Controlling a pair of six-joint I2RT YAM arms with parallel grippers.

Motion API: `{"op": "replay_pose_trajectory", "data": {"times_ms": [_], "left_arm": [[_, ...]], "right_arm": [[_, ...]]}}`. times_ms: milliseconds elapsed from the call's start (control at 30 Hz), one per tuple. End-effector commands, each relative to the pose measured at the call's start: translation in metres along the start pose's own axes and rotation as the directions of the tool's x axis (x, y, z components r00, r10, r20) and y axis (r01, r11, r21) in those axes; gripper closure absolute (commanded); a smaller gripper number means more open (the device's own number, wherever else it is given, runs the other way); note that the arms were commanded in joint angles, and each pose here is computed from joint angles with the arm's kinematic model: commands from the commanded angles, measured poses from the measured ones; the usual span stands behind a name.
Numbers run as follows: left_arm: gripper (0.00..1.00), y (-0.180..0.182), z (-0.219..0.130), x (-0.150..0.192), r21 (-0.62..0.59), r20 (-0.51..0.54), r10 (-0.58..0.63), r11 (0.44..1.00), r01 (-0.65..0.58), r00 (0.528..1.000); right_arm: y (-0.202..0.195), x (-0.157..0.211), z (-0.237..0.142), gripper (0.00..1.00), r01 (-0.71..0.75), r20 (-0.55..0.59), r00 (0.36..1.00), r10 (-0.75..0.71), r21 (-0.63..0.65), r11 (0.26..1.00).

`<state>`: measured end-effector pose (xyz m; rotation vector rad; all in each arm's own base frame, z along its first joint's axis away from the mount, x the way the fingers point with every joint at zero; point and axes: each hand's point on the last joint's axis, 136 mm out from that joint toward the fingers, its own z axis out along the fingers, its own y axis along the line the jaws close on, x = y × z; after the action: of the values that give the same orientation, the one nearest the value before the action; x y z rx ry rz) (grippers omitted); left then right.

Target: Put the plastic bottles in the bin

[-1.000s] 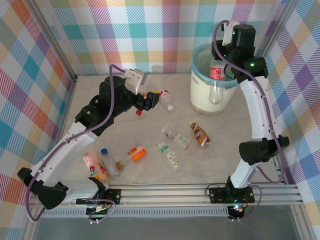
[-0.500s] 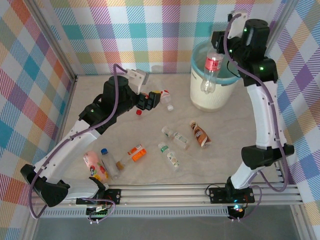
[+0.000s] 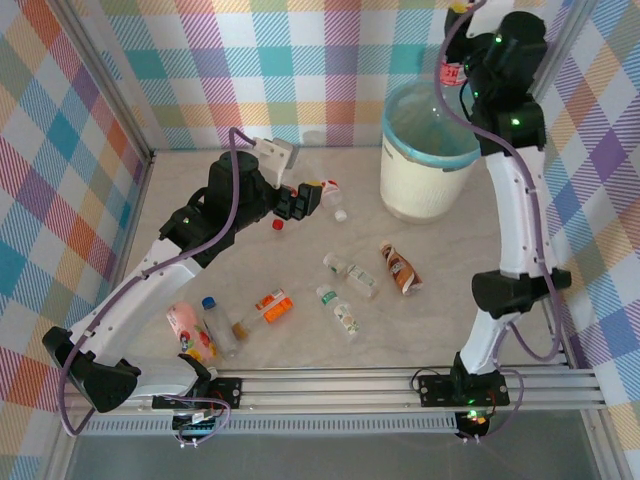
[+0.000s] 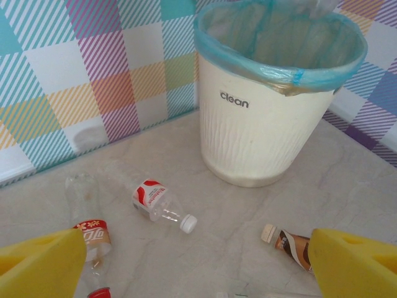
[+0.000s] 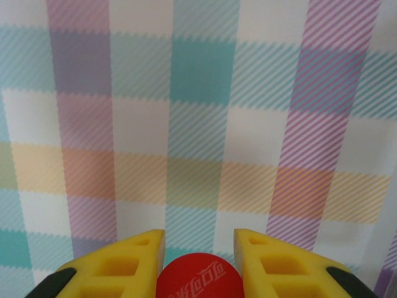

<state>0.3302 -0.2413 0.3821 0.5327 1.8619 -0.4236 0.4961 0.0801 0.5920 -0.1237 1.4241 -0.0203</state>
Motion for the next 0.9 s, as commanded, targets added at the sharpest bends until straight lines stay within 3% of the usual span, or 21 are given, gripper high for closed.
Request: {"op": "replay_pose_trajectory", "data": {"times_ms": [0, 100, 300, 400, 533, 700, 867], "left_arm": [[0.08, 0.001, -0.011, -0.007, -0.014, 0.029, -0.018, 1.0, 0.019, 0.999], [0.08, 0.005, -0.012, -0.002, -0.036, 0.012, -0.034, 0.999, 0.035, 0.999], [0.08, 0.013, -0.017, 0.01, -0.082, -0.009, -0.048, 0.996, 0.047, 0.999], [0.07, 0.016, -0.019, 0.013, -0.096, -0.018, -0.047, 0.994, 0.045, 0.999], [0.07, 0.023, -0.022, 0.016, -0.138, -0.037, -0.055, 0.989, 0.049, 0.998], [0.07, 0.046, -0.032, 0.039, -0.287, -0.151, -0.114, 0.956, 0.067, 0.982], [0.02, 0.081, -0.063, 0.08, -0.496, -0.264, -0.262, 0.862, 0.102, 0.928]], "right_arm": [[-0.002, 0.004, 0.001, 1.0, -0.029, -0.01, 1.0, 0.029, 0.012, 1.0], [0.0, 0.022, 0.002, 1.0, -0.078, -0.07, 0.994, 0.079, 0.015, 0.997], [0.009, 0.068, 0.003, 0.81, -0.106, -0.186, 0.977, 0.104, 0.0, 0.994], [0.011, 0.079, 0.0, 0.67, -0.116, -0.207, 0.972, 0.112, -0.005, 0.993], [0.014, 0.082, -0.003, 0.58, -0.131, -0.224, 0.967, 0.124, -0.019, 0.991], [0.021, 0.076, -0.009, 0.54, -0.142, -0.23, 0.965, 0.127, -0.053, 0.988], [0.02, 0.08, -0.017, 0.46, -0.134, -0.263, 0.958, 0.116, -0.05, 0.99]]}}
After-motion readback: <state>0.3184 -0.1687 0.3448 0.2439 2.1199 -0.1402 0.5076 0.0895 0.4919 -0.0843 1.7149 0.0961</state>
